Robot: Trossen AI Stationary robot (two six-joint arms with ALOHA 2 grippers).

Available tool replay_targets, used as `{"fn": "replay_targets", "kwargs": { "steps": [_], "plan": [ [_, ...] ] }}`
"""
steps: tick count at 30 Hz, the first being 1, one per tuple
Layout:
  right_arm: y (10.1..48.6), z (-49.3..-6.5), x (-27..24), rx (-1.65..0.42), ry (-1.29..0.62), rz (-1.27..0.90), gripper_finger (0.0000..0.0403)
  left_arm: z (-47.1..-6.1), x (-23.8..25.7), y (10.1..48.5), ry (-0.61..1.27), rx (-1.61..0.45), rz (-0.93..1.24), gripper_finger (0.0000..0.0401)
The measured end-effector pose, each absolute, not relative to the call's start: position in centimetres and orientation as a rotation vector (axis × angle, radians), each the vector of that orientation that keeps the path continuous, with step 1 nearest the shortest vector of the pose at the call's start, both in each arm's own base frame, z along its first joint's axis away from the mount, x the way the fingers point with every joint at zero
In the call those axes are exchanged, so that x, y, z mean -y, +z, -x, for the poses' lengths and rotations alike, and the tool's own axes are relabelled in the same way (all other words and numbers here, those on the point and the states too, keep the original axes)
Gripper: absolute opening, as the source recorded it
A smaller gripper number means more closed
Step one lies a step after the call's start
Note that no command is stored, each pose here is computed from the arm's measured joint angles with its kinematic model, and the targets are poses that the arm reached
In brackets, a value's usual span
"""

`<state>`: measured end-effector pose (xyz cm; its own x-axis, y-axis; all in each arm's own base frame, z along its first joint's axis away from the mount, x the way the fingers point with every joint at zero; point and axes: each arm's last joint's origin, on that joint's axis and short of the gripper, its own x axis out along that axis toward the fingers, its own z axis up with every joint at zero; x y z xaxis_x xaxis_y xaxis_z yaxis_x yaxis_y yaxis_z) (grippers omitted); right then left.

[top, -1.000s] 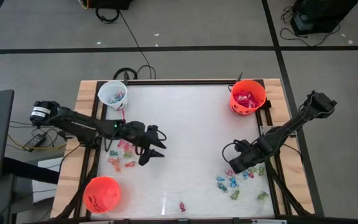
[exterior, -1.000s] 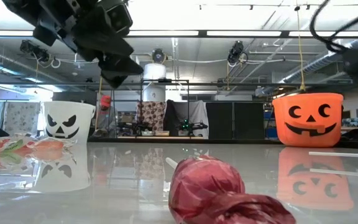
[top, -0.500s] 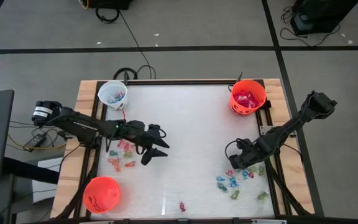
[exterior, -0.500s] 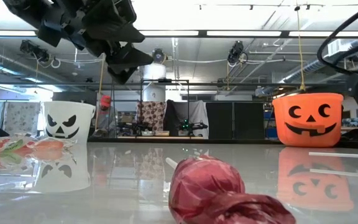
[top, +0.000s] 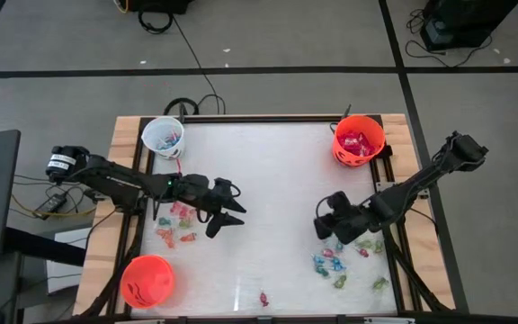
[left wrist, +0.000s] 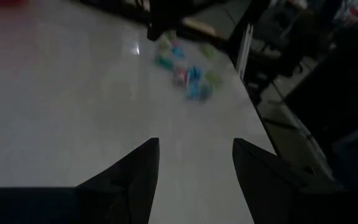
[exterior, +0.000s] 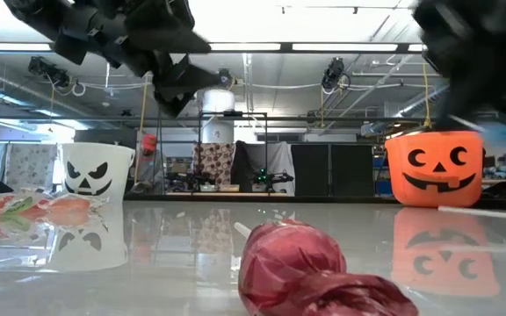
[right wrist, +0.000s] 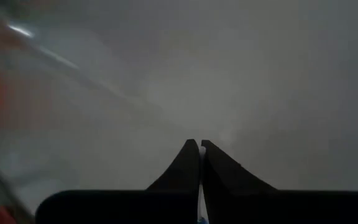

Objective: Sort candy by brand, put in halloween buckets
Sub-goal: Put the blue lollipop into the white bucket

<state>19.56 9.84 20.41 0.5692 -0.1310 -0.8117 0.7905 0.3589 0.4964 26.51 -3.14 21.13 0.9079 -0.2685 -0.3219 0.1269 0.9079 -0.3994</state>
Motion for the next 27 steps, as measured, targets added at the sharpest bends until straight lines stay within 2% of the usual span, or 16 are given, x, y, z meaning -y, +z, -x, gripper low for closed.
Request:
{"fn": "replay_targets", "kwargs": {
  "steps": [7,15,20,27],
  "plan": [
    [24.0,-23.6,-7.7,-0.425,-0.529,-0.888,0.0011,-27.0,2.6,23.0,-0.21,-0.173,0.334,0.0218],
    [26.7,-26.6,-3.5,-0.18,-0.429,-0.768,0.0011,-27.2,0.9,23.1,-0.162,-0.162,0.436,0.0268],
    [26.5,-28.6,-1.7,-0.118,-0.344,-0.74,0.0011,-27.2,0.3,23.5,-0.137,-0.114,0.483,0.0294],
    [25.7,-32.1,-1.1,-0.178,-0.236,-0.682,0.0011,-27.2,-1.2,23.2,-0.062,-0.135,0.554,0.0291]
  ]
}}
